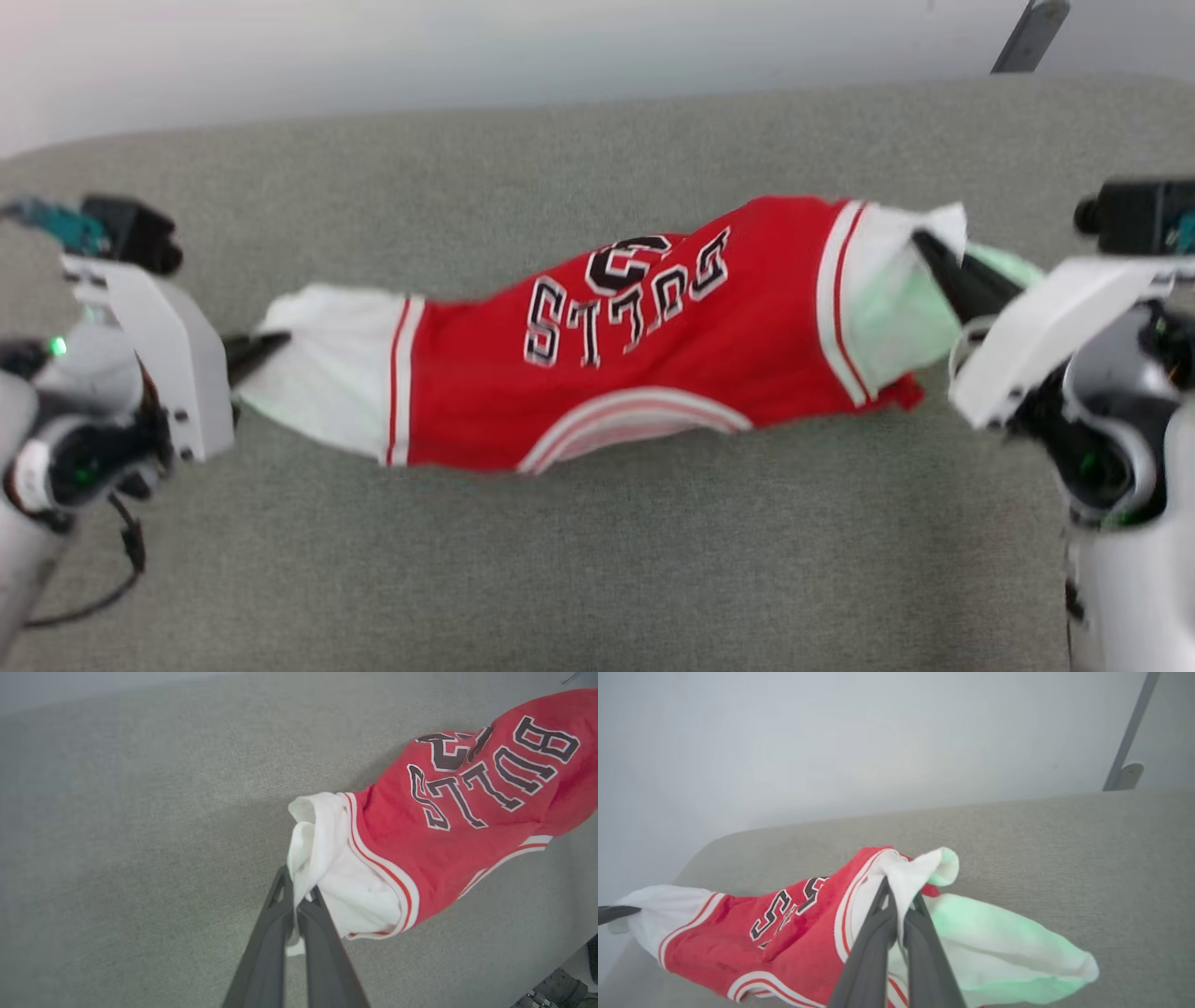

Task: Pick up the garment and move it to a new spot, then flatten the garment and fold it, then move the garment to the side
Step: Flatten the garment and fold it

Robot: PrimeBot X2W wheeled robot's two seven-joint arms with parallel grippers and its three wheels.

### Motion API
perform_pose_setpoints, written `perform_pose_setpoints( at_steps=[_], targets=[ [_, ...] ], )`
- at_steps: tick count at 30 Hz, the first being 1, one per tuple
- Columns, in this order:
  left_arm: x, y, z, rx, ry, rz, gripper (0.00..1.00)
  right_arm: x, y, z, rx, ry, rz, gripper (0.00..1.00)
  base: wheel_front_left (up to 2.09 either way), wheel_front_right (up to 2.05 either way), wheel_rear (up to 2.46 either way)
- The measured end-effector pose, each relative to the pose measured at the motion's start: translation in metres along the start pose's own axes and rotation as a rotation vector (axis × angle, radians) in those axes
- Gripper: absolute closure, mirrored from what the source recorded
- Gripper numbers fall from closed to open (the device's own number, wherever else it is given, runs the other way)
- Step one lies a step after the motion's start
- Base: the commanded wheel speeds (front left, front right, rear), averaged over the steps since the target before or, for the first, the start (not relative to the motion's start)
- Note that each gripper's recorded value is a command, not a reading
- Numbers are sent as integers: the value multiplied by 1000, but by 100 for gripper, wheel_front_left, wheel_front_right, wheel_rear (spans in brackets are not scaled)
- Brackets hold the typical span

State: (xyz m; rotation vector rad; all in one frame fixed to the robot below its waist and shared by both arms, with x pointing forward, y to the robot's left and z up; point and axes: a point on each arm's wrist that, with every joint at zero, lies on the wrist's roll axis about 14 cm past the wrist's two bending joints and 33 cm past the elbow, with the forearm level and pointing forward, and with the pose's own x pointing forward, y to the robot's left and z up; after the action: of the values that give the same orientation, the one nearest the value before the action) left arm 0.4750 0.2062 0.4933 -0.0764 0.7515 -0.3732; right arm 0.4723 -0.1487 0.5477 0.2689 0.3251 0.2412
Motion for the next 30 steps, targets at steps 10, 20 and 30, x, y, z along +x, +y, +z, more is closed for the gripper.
perform_pose_setpoints(
  at_steps=[10, 20, 30],
  targets=[
    [-64, -21, 109, 163, -270, 43, 100, -4, 40, 113, -38, -223, 100, 100, 0, 0, 0],
    [-154, -44, 220, 271, -604, 145, 100, -33, 98, 232, -79, -544, 209, 100, 0, 0, 0],
    [-212, -46, 271, 275, -779, 237, 100, -36, 142, 276, -160, -626, 245, 100, 0, 0, 0]
  ],
)
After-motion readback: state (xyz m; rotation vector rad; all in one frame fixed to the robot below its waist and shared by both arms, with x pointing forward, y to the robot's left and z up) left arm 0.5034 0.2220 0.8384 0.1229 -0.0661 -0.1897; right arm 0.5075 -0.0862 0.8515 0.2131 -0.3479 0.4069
